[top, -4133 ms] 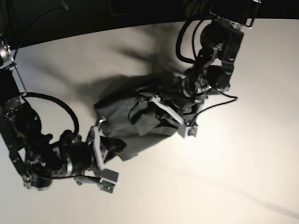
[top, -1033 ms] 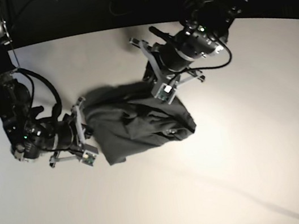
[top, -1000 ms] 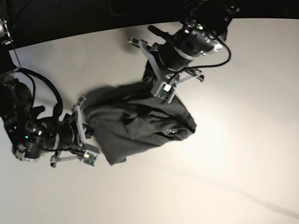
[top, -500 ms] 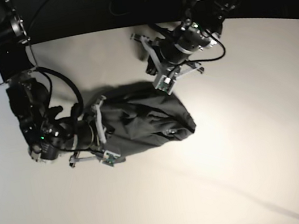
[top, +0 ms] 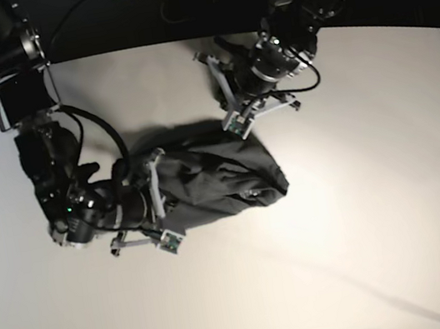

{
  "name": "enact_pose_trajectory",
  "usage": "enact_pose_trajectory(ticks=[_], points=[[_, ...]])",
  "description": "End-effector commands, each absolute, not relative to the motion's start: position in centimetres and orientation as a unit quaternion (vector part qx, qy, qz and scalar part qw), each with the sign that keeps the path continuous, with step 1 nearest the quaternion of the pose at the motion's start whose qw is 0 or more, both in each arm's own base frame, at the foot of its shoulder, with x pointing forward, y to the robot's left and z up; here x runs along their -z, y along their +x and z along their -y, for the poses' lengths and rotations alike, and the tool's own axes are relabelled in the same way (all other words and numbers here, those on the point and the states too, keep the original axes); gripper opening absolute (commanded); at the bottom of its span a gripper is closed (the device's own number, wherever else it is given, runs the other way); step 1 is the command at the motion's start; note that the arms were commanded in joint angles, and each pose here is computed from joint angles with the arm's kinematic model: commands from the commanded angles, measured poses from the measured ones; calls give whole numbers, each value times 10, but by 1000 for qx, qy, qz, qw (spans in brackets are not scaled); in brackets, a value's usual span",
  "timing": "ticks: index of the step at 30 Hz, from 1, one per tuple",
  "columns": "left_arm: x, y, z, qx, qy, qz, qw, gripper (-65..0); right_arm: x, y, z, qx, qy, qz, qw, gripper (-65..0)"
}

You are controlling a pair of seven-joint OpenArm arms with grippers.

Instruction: Fold the T-shirt properly

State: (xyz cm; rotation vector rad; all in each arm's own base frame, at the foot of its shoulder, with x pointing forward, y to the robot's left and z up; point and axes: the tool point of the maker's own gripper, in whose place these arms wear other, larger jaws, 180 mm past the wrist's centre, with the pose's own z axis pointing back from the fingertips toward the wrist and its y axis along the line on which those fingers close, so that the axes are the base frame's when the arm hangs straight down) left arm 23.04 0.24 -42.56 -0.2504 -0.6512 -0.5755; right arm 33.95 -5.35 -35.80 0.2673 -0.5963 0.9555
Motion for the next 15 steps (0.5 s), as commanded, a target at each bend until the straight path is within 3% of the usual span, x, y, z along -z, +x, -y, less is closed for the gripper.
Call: enact_pose_trajectory(ticks=[1, 15], points=[[416, 241, -2, 276, -119, 336, 892, -632, 340, 351, 42, -457, 137, 314, 820, -649], [417, 266, -3, 271, -109, 356, 888, -632, 343, 345, 31, -478, 146, 317, 806, -649]])
